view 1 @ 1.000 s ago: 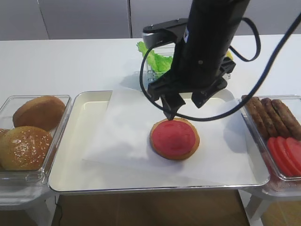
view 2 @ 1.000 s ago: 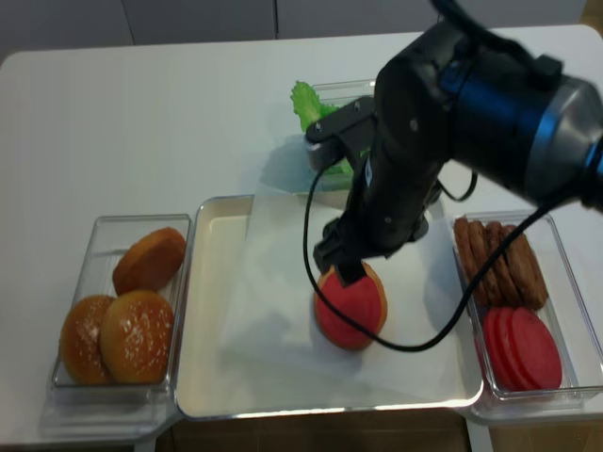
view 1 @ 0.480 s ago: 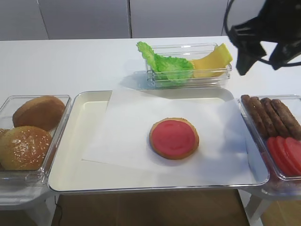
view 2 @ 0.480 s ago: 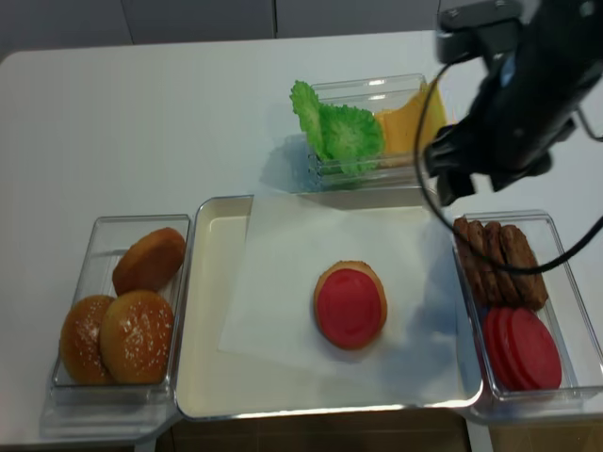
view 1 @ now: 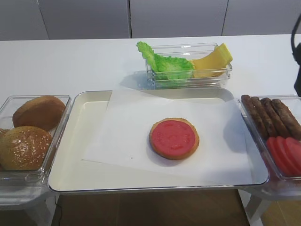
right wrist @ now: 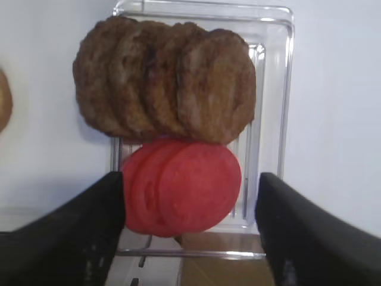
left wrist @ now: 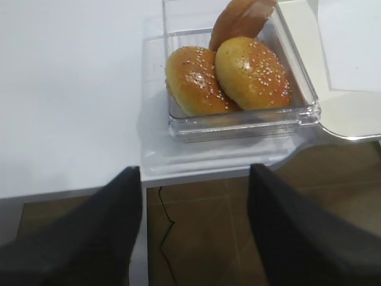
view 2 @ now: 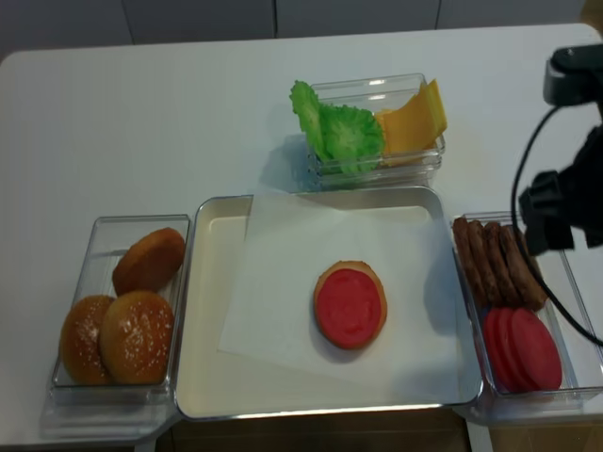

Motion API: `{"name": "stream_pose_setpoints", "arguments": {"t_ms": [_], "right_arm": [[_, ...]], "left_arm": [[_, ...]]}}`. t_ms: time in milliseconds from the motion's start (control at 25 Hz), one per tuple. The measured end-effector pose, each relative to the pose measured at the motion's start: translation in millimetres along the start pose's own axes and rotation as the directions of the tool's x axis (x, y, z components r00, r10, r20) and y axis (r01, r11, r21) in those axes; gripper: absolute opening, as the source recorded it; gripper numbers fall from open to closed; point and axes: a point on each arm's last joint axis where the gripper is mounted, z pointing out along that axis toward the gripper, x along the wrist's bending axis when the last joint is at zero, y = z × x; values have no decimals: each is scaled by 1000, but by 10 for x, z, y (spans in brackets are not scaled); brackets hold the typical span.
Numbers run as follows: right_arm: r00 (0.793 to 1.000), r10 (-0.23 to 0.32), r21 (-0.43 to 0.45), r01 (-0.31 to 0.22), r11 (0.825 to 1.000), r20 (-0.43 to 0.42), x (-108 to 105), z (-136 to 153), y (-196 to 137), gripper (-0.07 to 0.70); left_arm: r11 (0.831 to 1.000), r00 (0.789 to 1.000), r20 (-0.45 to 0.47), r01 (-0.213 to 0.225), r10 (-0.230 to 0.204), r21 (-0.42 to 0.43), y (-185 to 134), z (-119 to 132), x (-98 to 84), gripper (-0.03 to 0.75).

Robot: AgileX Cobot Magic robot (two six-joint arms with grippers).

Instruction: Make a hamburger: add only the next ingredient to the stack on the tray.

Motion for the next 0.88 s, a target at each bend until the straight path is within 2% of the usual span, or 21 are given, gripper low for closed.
{"name": "stream_pose_setpoints", "arguments": {"t_ms": [400, 720, 880], "right_arm": [[1000, -1, -147, 0, 989, -7, -18, -384, -651, 531], [1000, -2, -286, -3, 958, -14, -38, -598, -1301, 507], [1000, -4, -363, -3, 932, -17, -49, -649, -1626, 505]], "left_arm": [[1000, 1000, 0, 0, 0, 0, 0, 0, 0, 419], [1000, 1000, 0, 0, 0, 0, 0, 0, 0, 419], [1000, 1000, 0, 0, 0, 0, 0, 0, 0, 419]]}}
